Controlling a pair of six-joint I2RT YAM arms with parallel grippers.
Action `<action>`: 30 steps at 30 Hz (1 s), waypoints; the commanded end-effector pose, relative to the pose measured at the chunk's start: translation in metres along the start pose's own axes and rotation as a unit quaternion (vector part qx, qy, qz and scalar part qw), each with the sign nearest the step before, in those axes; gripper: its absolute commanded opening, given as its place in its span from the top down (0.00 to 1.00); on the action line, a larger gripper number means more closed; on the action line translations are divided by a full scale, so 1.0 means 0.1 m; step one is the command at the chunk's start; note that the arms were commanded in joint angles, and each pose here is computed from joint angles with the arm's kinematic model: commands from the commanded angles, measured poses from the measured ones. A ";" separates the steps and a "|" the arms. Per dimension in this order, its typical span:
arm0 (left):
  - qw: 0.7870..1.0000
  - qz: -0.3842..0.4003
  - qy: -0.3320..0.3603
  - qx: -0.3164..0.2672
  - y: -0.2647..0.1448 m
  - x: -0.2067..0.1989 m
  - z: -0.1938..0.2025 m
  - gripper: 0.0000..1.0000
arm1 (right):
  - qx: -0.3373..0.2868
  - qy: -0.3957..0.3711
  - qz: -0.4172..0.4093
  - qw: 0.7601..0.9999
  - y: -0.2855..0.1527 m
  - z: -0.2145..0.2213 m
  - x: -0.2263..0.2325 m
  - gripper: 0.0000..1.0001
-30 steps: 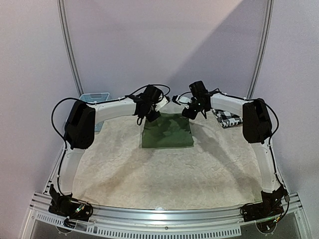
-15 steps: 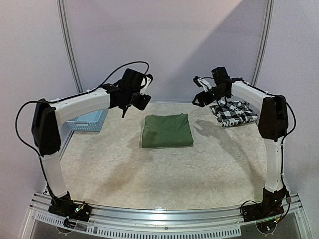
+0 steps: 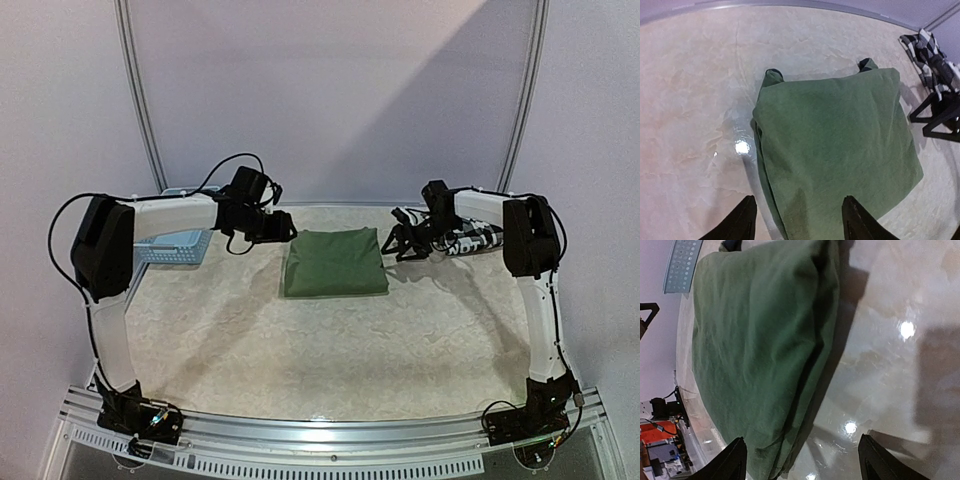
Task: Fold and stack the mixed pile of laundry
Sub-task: Fold the 2/3-rectangle-folded tank top at the center of the board.
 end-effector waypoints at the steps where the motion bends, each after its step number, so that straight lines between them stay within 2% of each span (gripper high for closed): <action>1: 0.992 0.090 -0.089 -0.003 0.12 0.03 -0.03 0.41 | 0.023 0.065 -0.008 0.998 0.12 0.10 -0.08 0.23; 4: 0.984 0.130 -0.121 0.002 0.24 0.01 -0.01 0.41 | 0.028 0.089 -0.014 0.996 0.20 0.12 -0.15 0.23; 8: 0.973 0.169 -0.157 0.029 0.49 -0.05 0.04 0.46 | 0.039 0.113 -0.029 0.992 0.35 0.15 -0.22 0.23; 18: 0.965 0.163 -0.195 0.068 0.94 0.01 0.19 0.48 | 0.067 0.141 -0.038 0.987 0.72 0.23 -0.24 0.25; 26: 0.965 0.145 -0.197 0.091 1.09 0.06 0.30 0.49 | 0.075 0.170 0.002 0.983 0.92 0.29 -0.28 0.27; 30: 0.965 0.141 -0.200 0.092 1.10 0.09 0.32 0.49 | 0.069 0.176 -0.020 0.982 1.00 0.25 -0.21 0.28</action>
Point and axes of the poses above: each gripper's point midway between its finger pads, its own y axis out along the fingers, its own x axis along the line the jaws close on, z = x × y, the point moved 10 cm from there along -y, back along the fingers, and after that the axes turned 2 degrees about y, right-handed, at the moved point
